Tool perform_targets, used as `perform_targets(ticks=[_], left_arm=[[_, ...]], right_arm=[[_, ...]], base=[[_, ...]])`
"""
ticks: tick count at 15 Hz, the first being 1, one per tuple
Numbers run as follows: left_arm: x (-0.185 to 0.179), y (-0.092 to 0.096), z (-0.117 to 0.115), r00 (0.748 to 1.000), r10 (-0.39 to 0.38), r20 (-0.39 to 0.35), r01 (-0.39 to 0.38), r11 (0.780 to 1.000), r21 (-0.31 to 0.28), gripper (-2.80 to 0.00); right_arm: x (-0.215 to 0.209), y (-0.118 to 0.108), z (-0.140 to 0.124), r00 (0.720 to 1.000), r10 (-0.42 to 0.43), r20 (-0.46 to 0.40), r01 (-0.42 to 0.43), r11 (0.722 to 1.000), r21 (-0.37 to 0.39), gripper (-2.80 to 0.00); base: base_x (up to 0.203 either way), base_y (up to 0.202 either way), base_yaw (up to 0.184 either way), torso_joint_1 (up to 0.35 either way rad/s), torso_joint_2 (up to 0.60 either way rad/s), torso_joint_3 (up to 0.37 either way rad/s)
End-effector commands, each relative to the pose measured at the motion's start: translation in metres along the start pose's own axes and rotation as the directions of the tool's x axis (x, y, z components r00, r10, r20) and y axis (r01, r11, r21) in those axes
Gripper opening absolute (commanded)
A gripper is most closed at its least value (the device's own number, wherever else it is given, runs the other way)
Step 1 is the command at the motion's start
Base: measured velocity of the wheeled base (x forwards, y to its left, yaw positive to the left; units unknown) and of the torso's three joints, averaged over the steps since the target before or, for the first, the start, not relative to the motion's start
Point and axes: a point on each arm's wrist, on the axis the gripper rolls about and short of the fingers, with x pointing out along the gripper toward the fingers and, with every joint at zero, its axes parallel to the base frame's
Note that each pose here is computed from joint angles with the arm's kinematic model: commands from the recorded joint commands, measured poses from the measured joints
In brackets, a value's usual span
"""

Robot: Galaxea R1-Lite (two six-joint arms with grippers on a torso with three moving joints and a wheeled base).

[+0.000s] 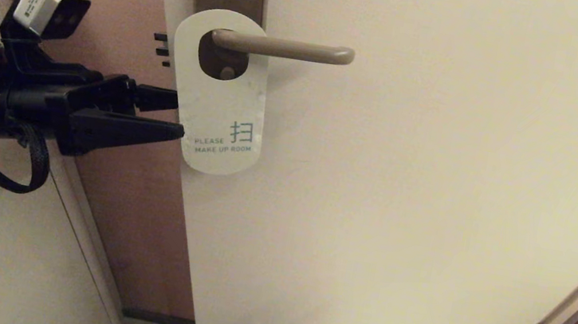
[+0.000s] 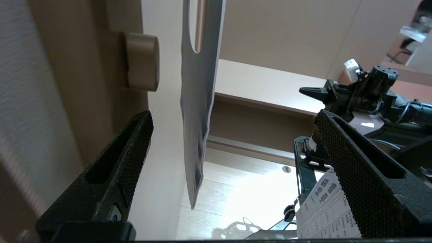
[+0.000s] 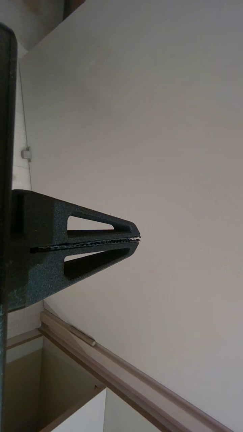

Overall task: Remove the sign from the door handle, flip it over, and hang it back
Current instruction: Take down the sign

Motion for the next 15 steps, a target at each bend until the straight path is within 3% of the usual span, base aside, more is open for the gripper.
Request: perform_targets(ticks=[1, 15], left_arm=[[0.006, 0.003, -0.004, 1.0, -0.026, -0.005, 0.026, 1.0, -0.009, 0.0], [0.033, 0.008, -0.002, 0.999, -0.052, 0.005, 0.052, 0.999, 0.007, 0.0]], right_arm=[[0.0, 0.0, 0.0, 1.0, -0.001, -0.001, 0.001, 1.0, -0.001, -2.8], [0.0, 0.0, 0.0, 1.0, 0.0, -0.001, 0.0, 1.0, -0.001, -2.8]], base=[[0.0, 0.0, 0.0, 0.0, 0.0, 0.0], [0.0, 0.0, 0.0, 0.0, 0.0, 0.0]])
